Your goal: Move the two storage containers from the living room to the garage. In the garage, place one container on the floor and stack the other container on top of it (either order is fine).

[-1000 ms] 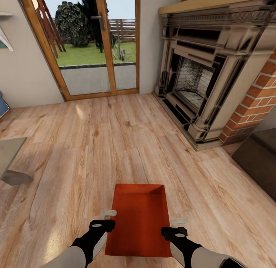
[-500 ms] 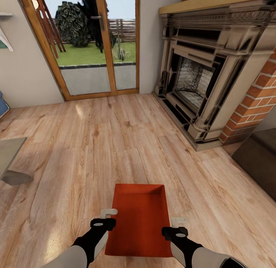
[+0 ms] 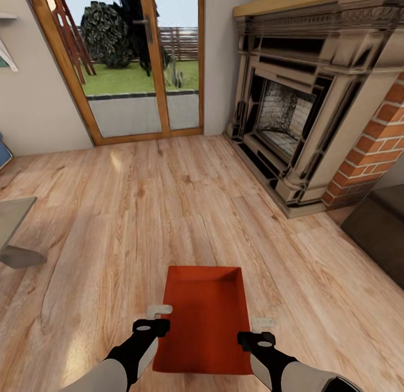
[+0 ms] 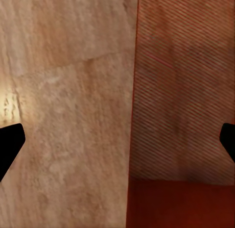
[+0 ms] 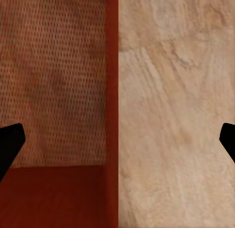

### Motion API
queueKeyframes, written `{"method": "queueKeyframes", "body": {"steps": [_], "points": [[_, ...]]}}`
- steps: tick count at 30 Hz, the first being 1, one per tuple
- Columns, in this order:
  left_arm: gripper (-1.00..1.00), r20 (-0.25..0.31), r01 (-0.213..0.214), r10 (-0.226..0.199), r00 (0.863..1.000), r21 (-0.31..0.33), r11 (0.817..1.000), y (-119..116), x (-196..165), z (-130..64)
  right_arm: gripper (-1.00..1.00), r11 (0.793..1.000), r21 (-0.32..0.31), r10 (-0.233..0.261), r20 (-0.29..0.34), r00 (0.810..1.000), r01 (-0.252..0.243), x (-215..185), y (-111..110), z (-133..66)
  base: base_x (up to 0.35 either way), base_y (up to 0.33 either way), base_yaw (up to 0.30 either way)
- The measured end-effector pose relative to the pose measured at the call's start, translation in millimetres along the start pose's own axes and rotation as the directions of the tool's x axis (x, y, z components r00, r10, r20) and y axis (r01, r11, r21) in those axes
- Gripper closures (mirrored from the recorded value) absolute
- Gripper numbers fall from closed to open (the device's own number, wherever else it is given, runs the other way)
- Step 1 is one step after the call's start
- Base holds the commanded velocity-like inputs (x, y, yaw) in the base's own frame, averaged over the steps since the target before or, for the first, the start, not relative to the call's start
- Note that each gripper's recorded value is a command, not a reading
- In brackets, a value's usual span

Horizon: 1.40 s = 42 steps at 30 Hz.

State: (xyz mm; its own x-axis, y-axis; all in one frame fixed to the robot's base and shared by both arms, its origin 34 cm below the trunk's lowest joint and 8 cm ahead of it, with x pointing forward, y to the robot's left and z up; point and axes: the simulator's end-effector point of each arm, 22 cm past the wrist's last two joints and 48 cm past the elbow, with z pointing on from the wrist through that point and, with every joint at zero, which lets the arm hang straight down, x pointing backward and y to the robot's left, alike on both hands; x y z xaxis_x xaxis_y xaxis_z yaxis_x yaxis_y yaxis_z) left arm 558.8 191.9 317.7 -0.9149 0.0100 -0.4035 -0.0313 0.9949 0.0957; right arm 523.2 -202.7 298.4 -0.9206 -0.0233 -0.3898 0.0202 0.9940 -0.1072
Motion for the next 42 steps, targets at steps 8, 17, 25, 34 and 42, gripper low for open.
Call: {"method": "queueKeyframes", "body": {"steps": [8,17,25,34,42], "points": [[-1.00,0.001,-0.001,0.001,1.000,-0.002,1.000,0,8,12.5,-1.00,1.000,0.000,0.000,0.000,1.000,0.000,8,2,12.4,0.000,0.000,0.000],[-1.00,0.001,-0.001,0.001,1.000,-0.010,1.000,1,16,23.0,-1.00,1.000,0.000,0.000,0.000,1.000,0.000,15,3,23.0,0.000,0.000,0.000],[-1.00,0.001,0.000,0.000,1.000,-0.010,1.000,-1,22,31.8,-1.00,1.000,0.000,0.000,0.001,1.000,0.000,22,4,31.9,0.000,0.000,0.000],[-1.00,0.002,0.000,0.000,1.000,-0.011,1.000,-1,28,40.8,-1.00,1.000,0.000,0.000,0.001,1.000,0.000,28,5,40.9,0.000,0.000,0.000],[-1.00,0.001,0.000,0.000,1.000,-0.009,1.000,-3,37,51.4,-1.00,1.000,0.000,0.000,0.001,1.000,0.000,36,6,51.7,0.000,0.000,0.000]]}}
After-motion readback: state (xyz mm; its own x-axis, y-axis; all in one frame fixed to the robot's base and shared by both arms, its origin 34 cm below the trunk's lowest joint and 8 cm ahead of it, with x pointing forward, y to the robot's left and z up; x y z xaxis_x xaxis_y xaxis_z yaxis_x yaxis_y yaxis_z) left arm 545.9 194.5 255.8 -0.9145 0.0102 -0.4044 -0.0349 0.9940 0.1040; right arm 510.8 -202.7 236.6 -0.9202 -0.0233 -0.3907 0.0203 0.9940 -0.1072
